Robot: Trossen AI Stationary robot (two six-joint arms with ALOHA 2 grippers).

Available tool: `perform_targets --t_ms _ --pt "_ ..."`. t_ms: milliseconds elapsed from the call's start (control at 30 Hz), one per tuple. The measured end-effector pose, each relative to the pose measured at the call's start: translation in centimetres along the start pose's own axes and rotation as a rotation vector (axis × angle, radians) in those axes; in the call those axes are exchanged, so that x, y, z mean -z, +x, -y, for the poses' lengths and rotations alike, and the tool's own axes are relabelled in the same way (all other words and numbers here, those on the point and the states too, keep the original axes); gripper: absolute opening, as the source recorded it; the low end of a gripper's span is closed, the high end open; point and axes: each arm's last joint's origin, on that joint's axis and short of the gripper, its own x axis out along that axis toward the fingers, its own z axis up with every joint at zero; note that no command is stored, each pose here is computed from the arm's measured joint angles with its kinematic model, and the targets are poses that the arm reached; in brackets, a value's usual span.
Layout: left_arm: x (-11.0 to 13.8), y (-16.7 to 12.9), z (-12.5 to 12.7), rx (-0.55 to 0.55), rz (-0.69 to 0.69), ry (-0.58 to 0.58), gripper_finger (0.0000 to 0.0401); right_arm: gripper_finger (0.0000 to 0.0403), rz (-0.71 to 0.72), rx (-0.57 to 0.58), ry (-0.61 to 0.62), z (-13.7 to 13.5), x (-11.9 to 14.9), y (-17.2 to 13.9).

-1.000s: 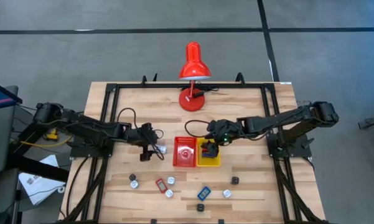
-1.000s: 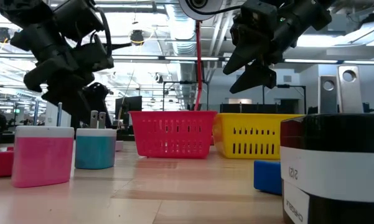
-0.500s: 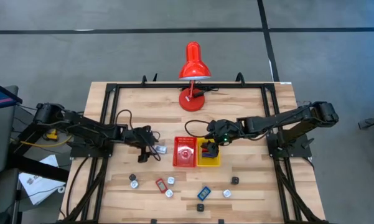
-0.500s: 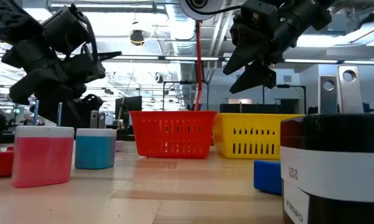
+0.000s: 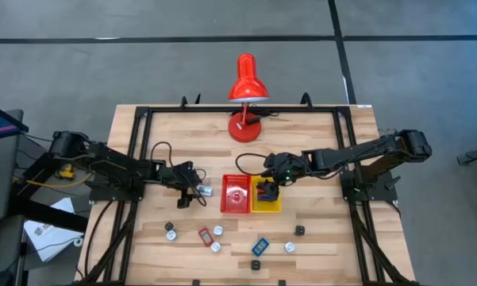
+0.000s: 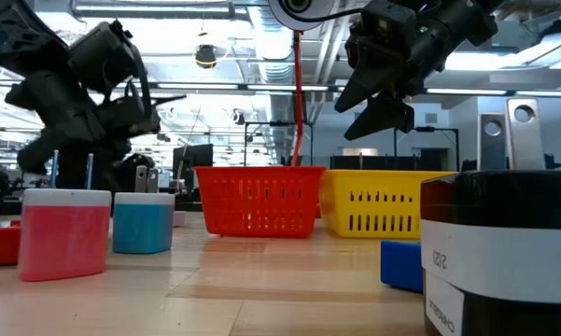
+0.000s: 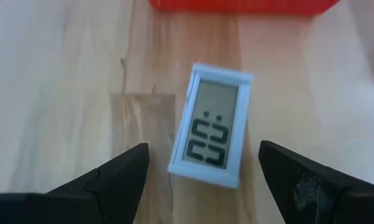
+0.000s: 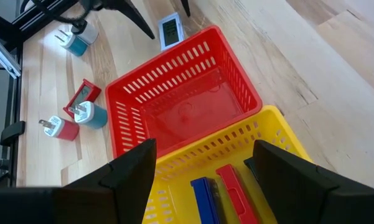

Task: Pick & Place Office items
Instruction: Put the white digital timer into the yellow bin

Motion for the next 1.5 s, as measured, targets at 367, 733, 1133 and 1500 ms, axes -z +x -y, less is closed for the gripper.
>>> perform_targets --t_ms 367,733,1133,1500 --pt "0.2 0.9 0.0 -0.006 -0.018 0.020 0.0241 0.0260 0.000 0.000 0.000 0.0 0.0 0.0" --pt "0.1 0.9 0.0 -0.016 -0.004 0.051 0.0152 0.0260 0.001 -0.001 0.001 0.0 0.0 0.0" --pt "-1.2 -2.2 -0.1 -0.022 0.119 0.092 0.0152 0.0260 0.009 -0.068 0.075 -0.1 -0.5 0.0" --pt "-6.4 -3.9 0.8 -0.037 0.286 0.242 0.0154 0.0260 0.083 -0.212 0.242 0.2 -2.3 -0.2"
